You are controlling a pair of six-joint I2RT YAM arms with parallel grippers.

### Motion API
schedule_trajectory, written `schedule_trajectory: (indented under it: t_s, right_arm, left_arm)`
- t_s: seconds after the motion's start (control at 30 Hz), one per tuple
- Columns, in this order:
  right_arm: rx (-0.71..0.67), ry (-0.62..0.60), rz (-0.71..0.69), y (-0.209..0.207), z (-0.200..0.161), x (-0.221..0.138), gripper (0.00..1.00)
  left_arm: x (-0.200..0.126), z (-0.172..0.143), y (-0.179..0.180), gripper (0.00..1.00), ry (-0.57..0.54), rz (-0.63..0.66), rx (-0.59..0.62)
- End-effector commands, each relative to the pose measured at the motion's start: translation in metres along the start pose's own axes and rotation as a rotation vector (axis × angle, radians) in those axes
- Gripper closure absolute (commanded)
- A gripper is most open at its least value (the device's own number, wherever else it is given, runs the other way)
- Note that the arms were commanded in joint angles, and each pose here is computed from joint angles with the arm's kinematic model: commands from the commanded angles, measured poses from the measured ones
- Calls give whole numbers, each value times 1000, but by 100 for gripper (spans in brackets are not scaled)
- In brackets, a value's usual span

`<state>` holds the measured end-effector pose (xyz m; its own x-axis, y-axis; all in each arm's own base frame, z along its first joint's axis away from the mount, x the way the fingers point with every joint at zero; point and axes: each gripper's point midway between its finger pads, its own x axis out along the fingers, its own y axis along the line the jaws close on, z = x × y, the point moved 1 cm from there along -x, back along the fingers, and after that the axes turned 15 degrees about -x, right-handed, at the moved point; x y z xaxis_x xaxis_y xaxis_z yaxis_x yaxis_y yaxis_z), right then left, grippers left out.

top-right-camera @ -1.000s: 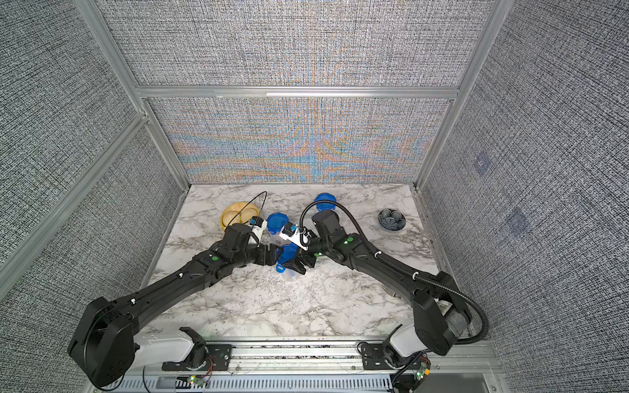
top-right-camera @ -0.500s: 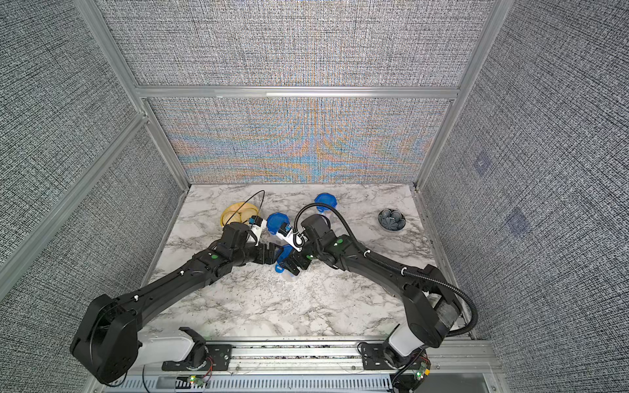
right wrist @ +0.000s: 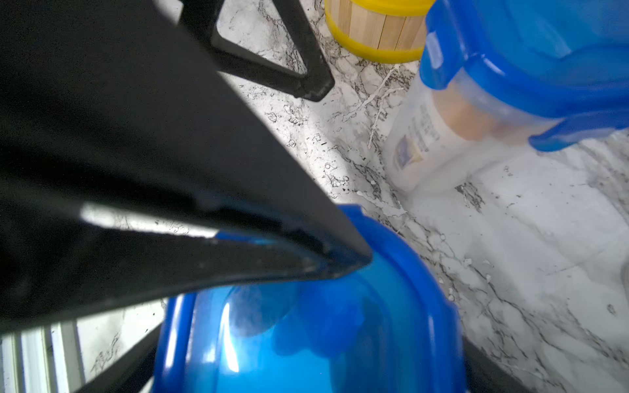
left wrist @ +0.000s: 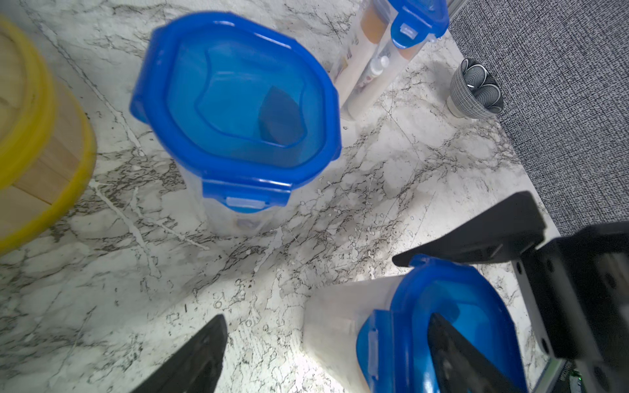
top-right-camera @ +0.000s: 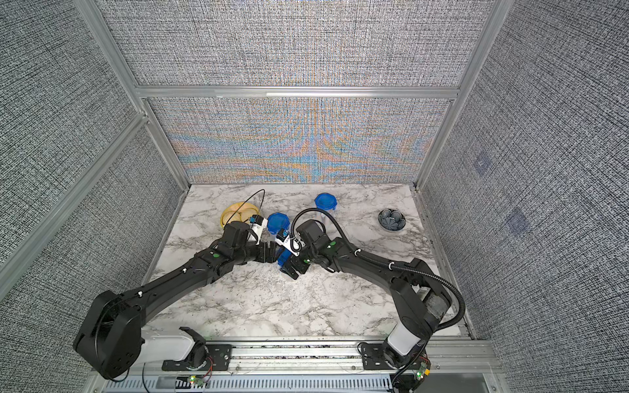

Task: Pack away toiletry kits
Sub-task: Close the fastener on the container.

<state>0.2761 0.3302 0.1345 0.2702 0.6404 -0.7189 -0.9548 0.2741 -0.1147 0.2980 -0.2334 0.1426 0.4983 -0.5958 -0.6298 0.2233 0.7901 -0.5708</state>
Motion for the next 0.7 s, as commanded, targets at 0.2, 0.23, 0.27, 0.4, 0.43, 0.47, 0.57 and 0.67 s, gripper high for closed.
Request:
schedule_trajectory:
  t_s: [0.2, 0.23, 0.27, 0.4, 0.43, 0.47, 0.57, 0.67]
  right_arm:
    - [-75, -49, 34, 8, 9, -8, 17]
    - [-80, -55, 34, 7, 11, -9, 20]
    - [-85, -58, 37, 8, 12, -9, 22]
    - [-91, -72, 41, 7, 14, -10, 25]
    - [-84, -71, 41, 7, 13, -10, 22]
    - [-70, -72, 37, 4, 13, -10, 12]
    - [-17, -72, 24, -2, 12, -16, 1]
    - [-11, -90, 14, -3, 10, -30, 1]
  left_arm:
    - [7, -24, 21, 10, 131, 99, -3]
    - [6, -24, 20, 11, 138, 95, 0]
    - [7, -24, 20, 11, 140, 95, -3]
    - [6, -24, 20, 11, 141, 100, -3]
    - [6, -23, 20, 11, 139, 100, -1]
    - [6, -23, 20, 11, 137, 103, -3]
    - [6, -22, 19, 11, 143, 104, 0]
    - [6, -20, 15, 11, 155, 96, 11]
